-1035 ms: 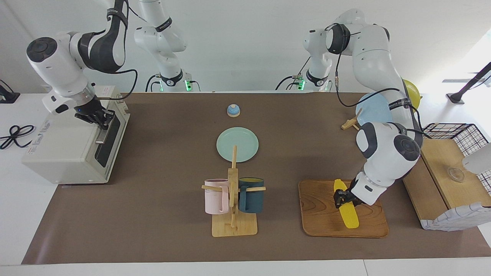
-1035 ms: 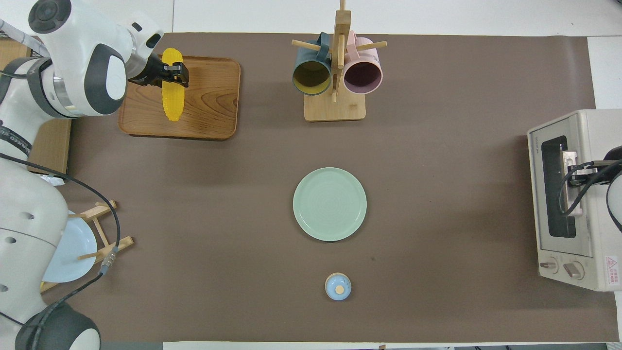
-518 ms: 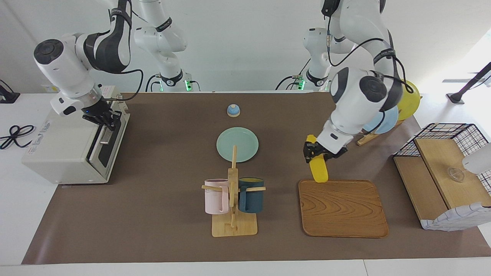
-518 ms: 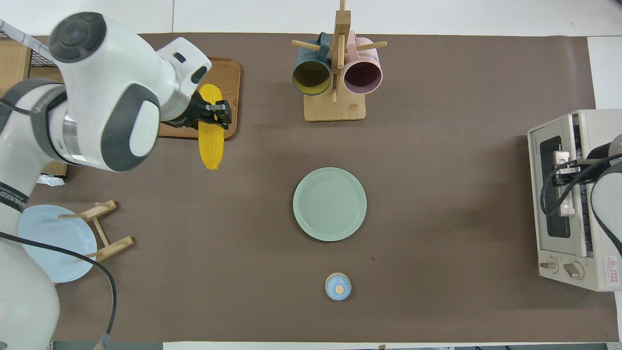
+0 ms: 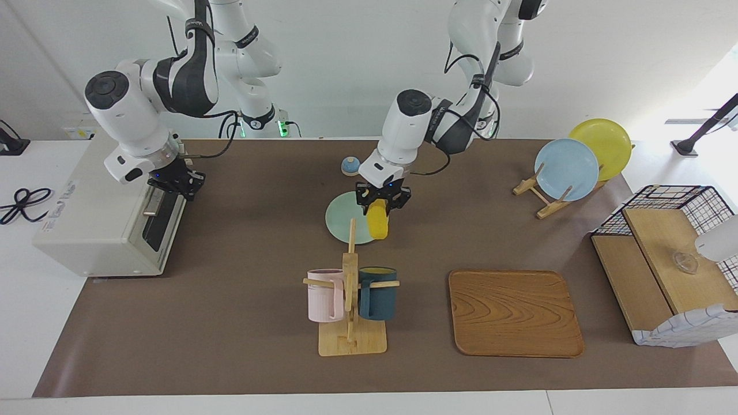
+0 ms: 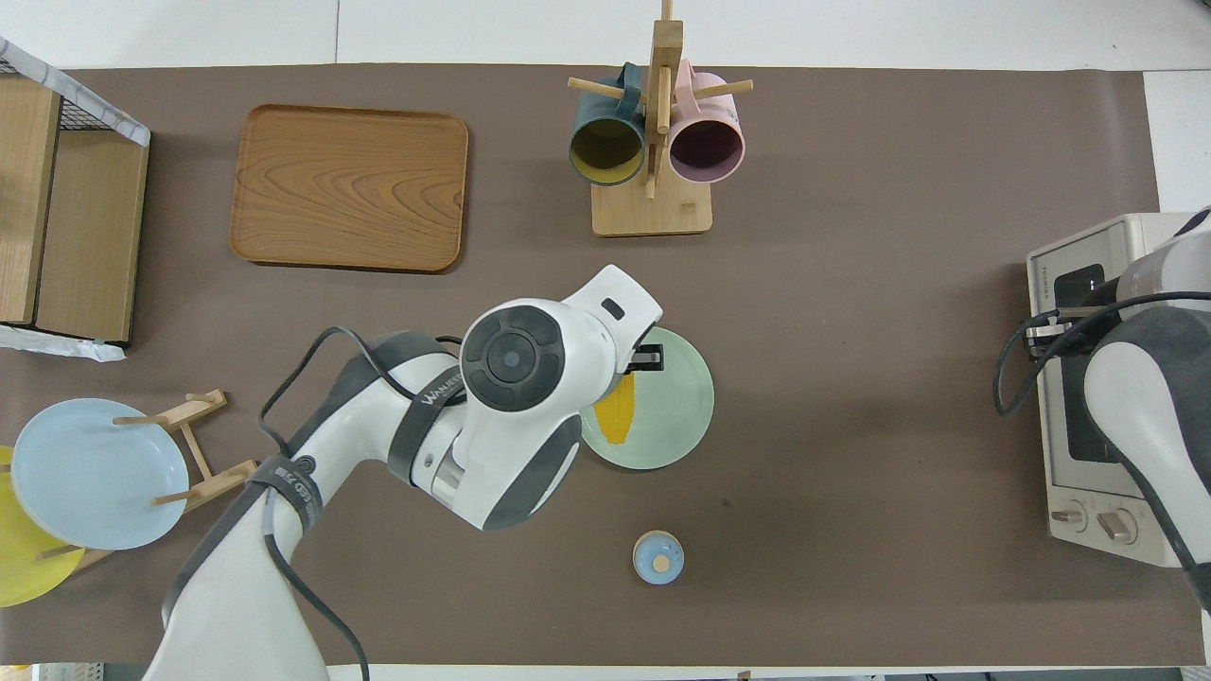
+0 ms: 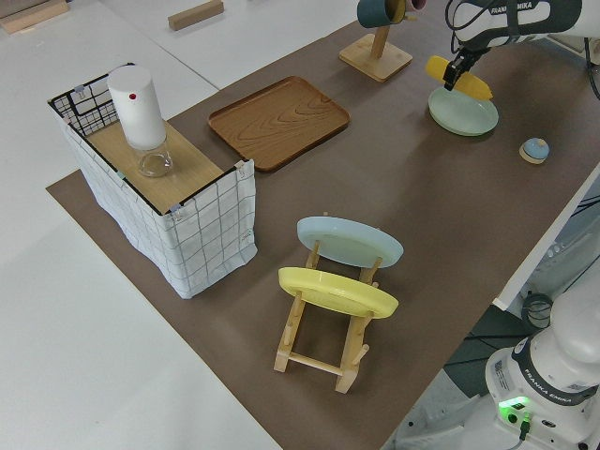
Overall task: Put corn in oven
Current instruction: 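Carry the corn with the left gripper over the pale green plate, then release the corn onto the plate and withdraw the left gripper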
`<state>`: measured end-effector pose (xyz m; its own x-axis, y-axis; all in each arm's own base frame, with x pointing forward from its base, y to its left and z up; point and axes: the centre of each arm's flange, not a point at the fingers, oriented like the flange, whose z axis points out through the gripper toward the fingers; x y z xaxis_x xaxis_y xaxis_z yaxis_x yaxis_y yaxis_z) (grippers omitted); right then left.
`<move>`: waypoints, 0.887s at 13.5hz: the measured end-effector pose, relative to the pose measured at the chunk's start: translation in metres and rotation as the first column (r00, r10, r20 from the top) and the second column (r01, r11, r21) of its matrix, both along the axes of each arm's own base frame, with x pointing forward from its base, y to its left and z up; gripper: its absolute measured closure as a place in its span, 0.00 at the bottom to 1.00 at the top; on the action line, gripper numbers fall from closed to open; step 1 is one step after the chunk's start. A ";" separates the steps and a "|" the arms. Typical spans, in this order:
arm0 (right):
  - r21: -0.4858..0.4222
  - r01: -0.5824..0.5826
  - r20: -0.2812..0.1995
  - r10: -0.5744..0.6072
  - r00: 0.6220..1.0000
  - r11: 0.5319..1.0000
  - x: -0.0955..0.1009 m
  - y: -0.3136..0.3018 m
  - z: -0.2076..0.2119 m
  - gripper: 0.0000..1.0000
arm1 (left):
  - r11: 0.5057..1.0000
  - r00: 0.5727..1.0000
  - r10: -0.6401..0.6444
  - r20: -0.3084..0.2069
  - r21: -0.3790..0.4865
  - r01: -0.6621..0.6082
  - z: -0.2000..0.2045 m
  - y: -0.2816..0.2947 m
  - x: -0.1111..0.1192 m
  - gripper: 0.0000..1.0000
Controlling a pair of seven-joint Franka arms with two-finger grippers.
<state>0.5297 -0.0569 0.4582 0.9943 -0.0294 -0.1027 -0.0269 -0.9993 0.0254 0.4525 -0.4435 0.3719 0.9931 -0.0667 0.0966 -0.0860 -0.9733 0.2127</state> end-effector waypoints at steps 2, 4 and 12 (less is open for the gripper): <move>-0.004 0.004 -0.012 -0.004 1.000 1.000 0.001 -0.003 0.013 0.99 | 1.000 1.000 -0.013 0.001 0.000 0.013 -0.025 -0.014 -0.008 0.44; -0.027 -0.001 -0.012 0.001 1.000 1.000 0.003 -0.006 0.025 0.99 | 1.000 1.000 -0.020 0.001 0.002 0.020 -0.044 -0.023 -0.013 0.44; -0.033 0.006 -0.015 -0.006 1.000 0.999 0.002 -0.019 0.025 0.97 | 1.000 1.000 -0.027 -0.003 0.008 0.027 -0.056 -0.026 -0.015 0.28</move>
<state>0.5321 -0.0760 0.4836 0.9924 -0.0390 -0.1171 -0.0322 -0.9977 0.0592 0.4371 -0.4700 0.3155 0.9912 -0.0942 0.0931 -0.1116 -0.9724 0.2048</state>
